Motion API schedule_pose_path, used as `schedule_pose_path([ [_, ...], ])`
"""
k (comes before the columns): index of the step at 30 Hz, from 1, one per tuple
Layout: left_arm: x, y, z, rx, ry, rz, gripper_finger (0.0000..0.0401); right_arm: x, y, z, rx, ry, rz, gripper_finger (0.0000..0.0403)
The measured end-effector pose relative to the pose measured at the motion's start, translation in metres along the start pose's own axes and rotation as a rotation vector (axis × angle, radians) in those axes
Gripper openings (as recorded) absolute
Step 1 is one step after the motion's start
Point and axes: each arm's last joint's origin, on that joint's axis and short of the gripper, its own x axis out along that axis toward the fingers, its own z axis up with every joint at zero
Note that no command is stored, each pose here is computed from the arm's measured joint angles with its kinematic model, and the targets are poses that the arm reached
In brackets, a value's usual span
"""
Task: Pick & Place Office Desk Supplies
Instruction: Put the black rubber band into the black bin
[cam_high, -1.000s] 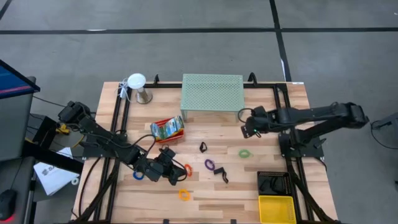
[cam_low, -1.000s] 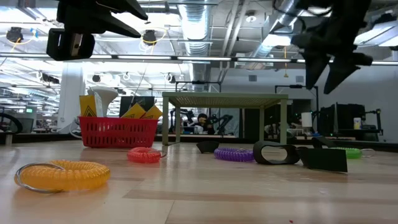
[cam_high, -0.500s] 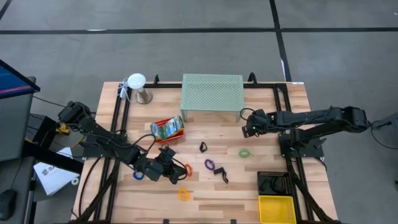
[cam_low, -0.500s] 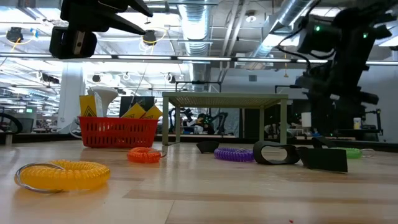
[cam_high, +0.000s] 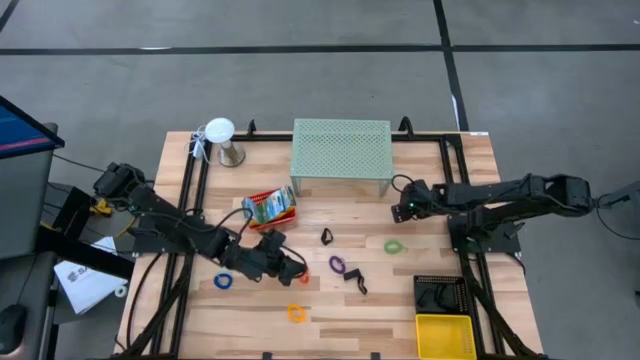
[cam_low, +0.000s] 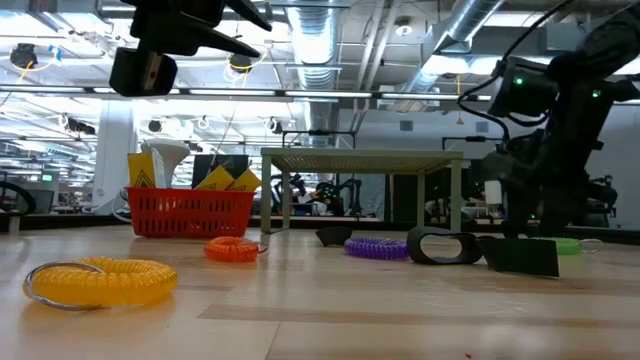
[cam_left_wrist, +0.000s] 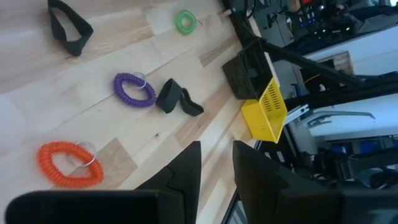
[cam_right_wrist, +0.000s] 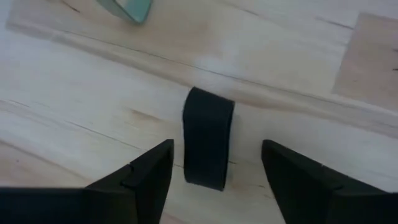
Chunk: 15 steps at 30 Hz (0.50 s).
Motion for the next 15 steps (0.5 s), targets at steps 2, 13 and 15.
schedule_pose_path([
  [2, 0.001, -0.001, 0.001, -0.005, -0.001, -0.007, 0.0088, 0.001, -0.002, -0.001, -0.011, 0.000, -0.007, 0.0199],
  [13, 0.001, 0.000, 0.002, 0.007, -0.001, -0.006, 0.0088, -0.007, 0.007, -0.008, -0.026, 0.007, 0.086, 0.0008],
  [15, 0.001, 0.000, 0.002, 0.016, 0.001, -0.007, 0.0088, -0.017, 0.013, -0.010, -0.019, -0.001, 0.137, 0.0004],
])
